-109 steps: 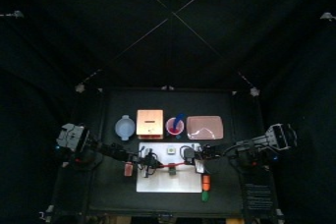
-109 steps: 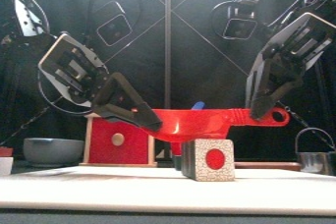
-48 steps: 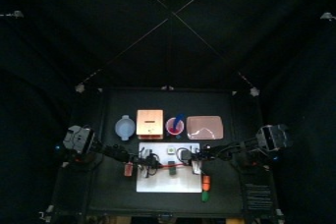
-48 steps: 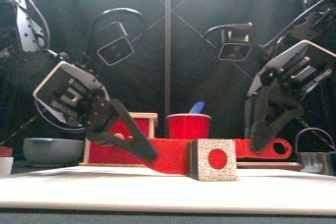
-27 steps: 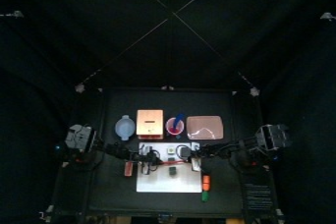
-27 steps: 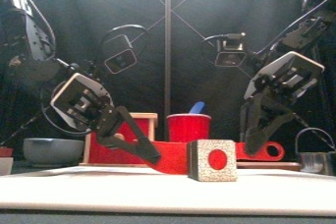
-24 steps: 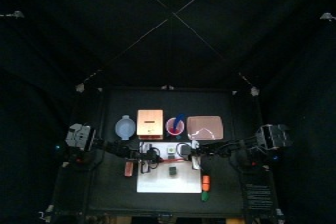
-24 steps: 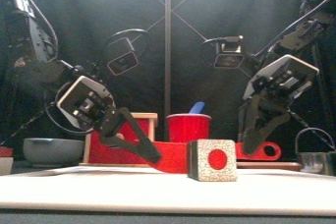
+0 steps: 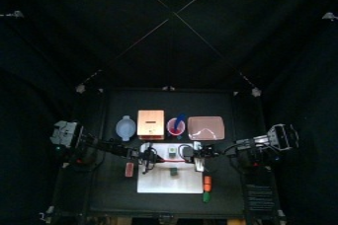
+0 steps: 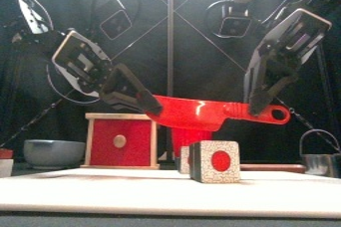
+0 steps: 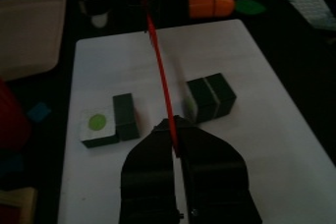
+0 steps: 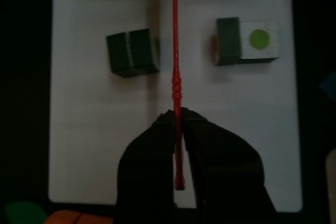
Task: Cut the sushi into 4 pieces with the knife
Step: Cut the sushi into 4 pieces
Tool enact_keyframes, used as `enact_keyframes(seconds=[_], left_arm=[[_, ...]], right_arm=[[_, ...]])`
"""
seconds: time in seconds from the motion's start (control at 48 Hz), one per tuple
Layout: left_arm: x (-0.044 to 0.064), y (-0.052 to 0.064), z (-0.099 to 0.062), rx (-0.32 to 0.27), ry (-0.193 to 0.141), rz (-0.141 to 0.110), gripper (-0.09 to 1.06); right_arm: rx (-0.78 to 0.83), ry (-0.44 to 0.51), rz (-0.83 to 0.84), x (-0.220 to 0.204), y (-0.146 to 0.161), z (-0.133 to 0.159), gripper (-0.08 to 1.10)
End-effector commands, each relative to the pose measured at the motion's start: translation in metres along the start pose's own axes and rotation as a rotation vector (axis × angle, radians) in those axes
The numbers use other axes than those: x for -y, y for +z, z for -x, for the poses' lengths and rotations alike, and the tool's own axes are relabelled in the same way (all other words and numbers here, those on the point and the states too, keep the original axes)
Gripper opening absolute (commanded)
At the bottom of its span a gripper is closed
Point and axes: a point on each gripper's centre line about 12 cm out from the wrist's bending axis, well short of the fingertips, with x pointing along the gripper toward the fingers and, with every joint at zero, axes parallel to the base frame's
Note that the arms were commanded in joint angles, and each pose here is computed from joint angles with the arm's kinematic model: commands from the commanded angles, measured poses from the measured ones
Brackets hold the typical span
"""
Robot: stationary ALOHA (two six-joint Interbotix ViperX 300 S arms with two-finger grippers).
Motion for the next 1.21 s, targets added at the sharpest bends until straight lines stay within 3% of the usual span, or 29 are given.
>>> enact_keyframes(seconds=[0.021, 0.146, 0.354, 0.479, 0.958, 1.208], left_arm=[[0.014, 0.009, -0.004, 0.0, -0.033, -0.014, 0.23], [0.018, 0.005, -0.011, -0.055, -0.039, -0.007, 0.23], [0.026, -0.006, -0.024, -0.127, -0.056, -0.016, 0.23], [0.032, -0.007, -0.028, -0.134, -0.071, -0.023, 0.23], [0.04, -0.012, -0.031, -0.172, -0.085, -0.024, 0.23], [0.041, -0.027, -0.041, -0.247, -0.088, -0.029, 0.23]], right_arm=[[0.04, 0.013, -0.005, -0.004, 0.011, 0.007, 0.13], [0.038, 0.018, -0.003, -0.006, 0.01, 0.007, 0.13], [0.022, 0.024, -0.004, -0.009, 0.006, 0.004, 0.13], [0.003, 0.024, -0.009, -0.009, 0.003, -0.002, 0.13], [-0.058, 0.007, -0.011, -0.004, -0.008, -0.022, 0.13], [-0.064, 0.001, -0.015, -0.003, -0.011, -0.029, 0.13]])
